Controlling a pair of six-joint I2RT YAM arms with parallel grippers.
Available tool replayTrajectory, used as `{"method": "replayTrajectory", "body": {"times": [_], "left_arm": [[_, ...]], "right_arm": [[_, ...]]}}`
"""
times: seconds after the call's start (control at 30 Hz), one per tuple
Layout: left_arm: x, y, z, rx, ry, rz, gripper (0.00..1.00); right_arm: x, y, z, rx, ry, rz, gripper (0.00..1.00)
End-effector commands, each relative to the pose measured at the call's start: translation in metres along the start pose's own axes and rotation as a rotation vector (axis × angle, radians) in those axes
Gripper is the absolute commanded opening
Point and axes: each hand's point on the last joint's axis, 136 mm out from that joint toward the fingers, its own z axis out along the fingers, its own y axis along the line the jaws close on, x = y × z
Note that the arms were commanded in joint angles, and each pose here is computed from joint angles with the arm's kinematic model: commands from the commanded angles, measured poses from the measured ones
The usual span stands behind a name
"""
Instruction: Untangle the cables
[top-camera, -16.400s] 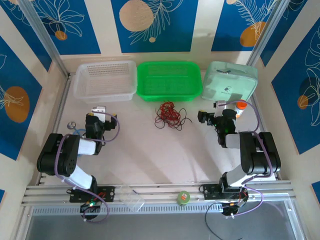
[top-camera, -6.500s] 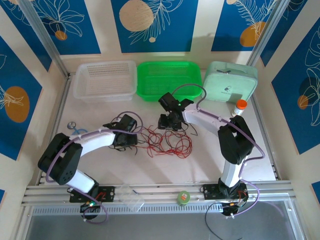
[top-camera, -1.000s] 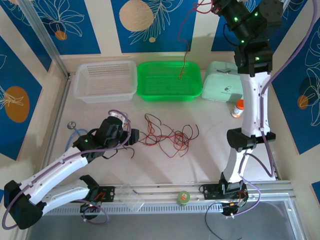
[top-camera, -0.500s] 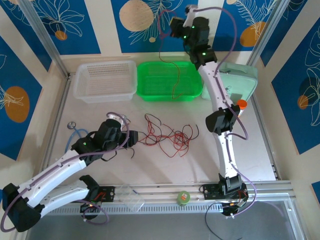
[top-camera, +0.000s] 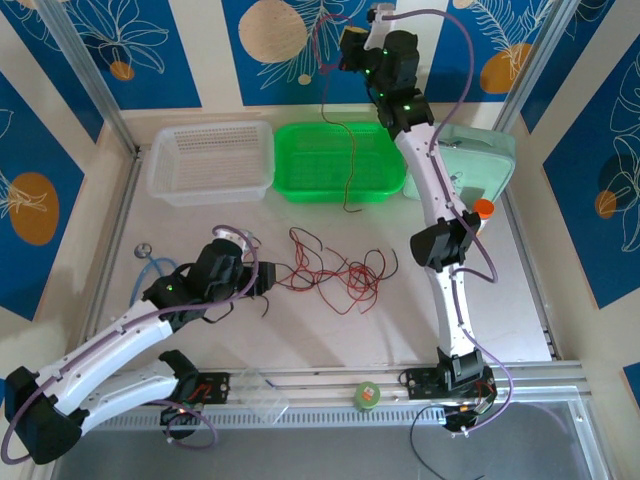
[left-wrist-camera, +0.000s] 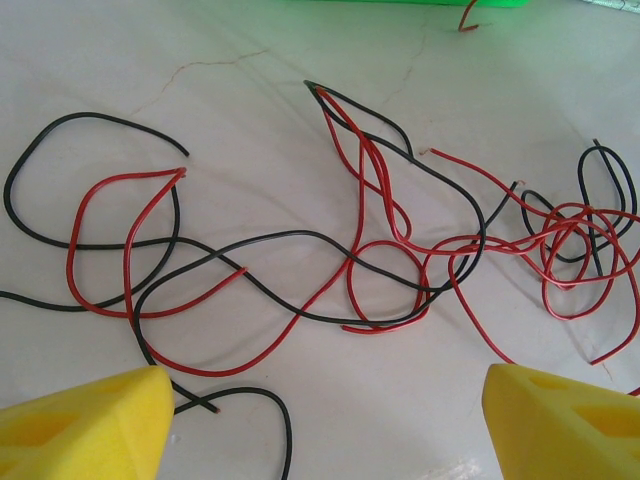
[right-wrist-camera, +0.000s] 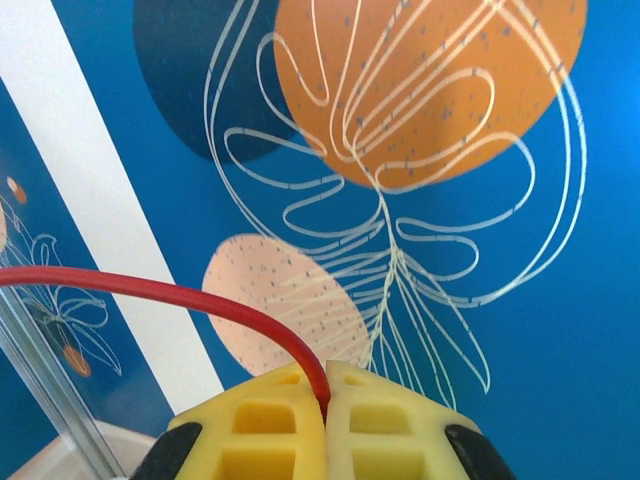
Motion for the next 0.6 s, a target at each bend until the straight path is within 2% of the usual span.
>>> {"method": "replayTrajectory", "body": {"times": [0.0,0.23,0.57], "left_arm": [[0.004,0.000,0.001,-0.001,0.004,-0.014,0.80],[0.007,0.001,0.003,-0.007,0.013,-0.016,0.80],[0.010,0.001,0.006,0.001,0.019,-0.018,0.81]], "right_arm": [[-0.088,0.026,-0.036,-0.032,-0.192,-0.012,0.00],[-0.175,0.059,-0.101,-0.086,-0.329,0.061,0.00],[-0.254,0.086,-0.186,-0.165,-0.452,0.211,0.00]]}}
